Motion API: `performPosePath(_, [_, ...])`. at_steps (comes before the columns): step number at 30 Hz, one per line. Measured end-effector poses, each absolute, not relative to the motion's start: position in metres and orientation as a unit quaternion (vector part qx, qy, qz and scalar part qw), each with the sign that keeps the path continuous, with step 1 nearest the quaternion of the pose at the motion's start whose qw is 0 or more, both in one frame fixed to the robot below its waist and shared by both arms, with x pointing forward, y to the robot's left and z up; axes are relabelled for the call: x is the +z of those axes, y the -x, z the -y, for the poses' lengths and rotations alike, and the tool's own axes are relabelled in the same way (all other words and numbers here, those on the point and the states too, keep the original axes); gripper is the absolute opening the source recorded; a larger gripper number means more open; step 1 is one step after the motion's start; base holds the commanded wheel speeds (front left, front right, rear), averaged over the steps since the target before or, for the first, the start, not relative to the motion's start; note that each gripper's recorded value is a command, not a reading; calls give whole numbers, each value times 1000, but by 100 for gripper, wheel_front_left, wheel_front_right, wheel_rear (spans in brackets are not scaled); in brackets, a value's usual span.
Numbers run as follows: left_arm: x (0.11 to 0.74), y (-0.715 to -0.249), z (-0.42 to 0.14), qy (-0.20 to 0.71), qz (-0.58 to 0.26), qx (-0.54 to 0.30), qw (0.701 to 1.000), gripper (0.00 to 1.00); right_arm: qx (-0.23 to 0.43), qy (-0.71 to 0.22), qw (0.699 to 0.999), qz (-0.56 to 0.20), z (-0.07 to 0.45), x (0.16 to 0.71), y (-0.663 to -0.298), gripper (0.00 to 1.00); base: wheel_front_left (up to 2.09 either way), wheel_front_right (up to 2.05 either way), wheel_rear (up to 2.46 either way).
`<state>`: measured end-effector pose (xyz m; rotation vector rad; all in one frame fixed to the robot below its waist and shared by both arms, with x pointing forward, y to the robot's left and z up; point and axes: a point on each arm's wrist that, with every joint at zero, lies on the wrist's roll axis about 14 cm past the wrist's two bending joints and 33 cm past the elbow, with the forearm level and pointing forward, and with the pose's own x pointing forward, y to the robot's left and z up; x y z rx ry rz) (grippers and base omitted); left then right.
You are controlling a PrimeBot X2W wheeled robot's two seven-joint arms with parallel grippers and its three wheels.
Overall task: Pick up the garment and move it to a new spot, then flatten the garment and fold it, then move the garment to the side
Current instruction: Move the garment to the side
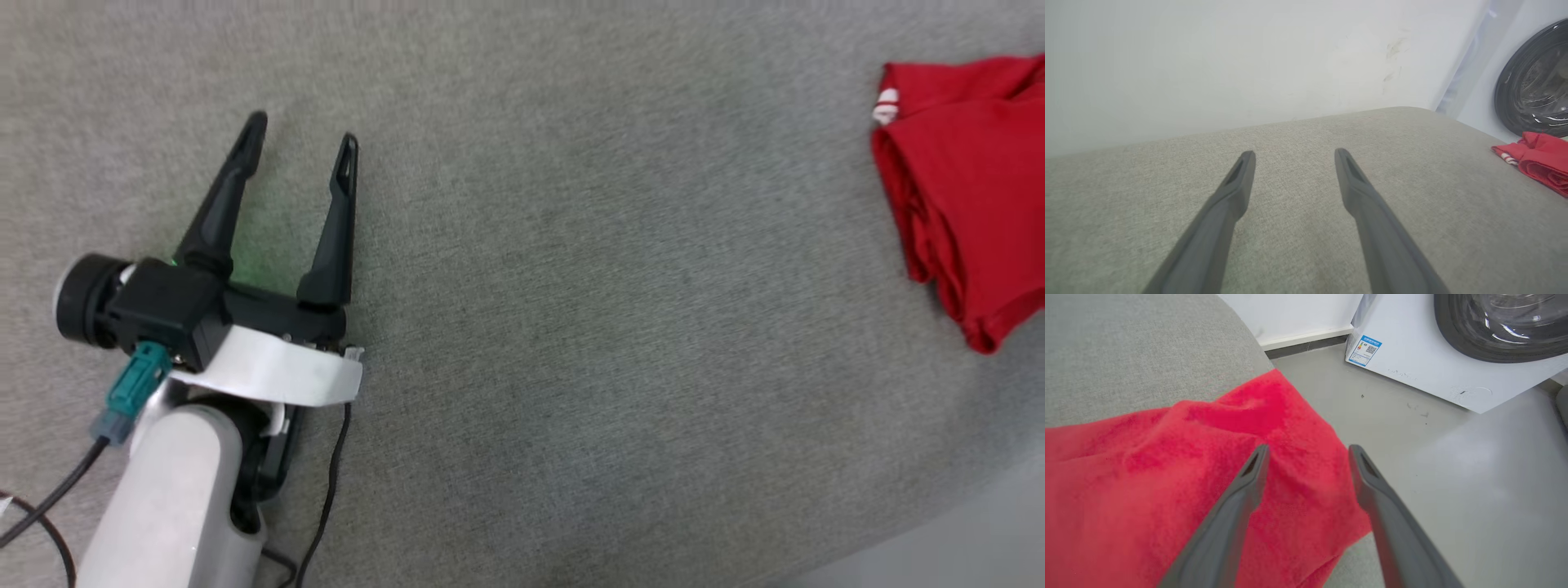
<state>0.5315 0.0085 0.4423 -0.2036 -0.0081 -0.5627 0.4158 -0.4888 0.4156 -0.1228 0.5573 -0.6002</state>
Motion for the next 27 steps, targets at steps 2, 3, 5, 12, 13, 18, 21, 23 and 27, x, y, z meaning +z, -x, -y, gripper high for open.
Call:
performPosePath(2, [448,-525,-10,104,5,-272,957,100,-289,65,920,-258,489,426,-410,100,0,0,0])
performPosePath(3, [450,-521,-11,106,3,-269,957,100,-287,66,921,-254,488,429,-405,100,0,0,0])
performPosePath(5, [454,-512,-15,107,1,-262,959,100,-282,67,925,-245,484,435,-395,100,0,0,0])
performPosePath(12, [475,-480,-38,111,1,-219,969,100,-247,38,946,-206,449,444,-364,100,0,0,0])
performPosePath(13, [479,-475,-41,111,2,-215,970,100,-241,33,949,-201,442,444,-360,100,0,0,0])
performPosePath(18, [491,-454,-60,110,5,-187,976,100,-201,-6,963,-179,397,438,-348,100,0,0,0])
performPosePath(21, [493,-444,-75,107,5,-165,981,100,-164,-25,971,-172,361,434,-350,100,0,0,0])
performPosePath(23, [494,-438,-88,105,6,-147,984,100,-138,-38,976,-163,336,434,-355,100,0,0,0])
performPosePath(27, [496,-426,-112,108,8,-109,988,100,-89,-56,985,-139,291,442,-367,100,0,0,0])
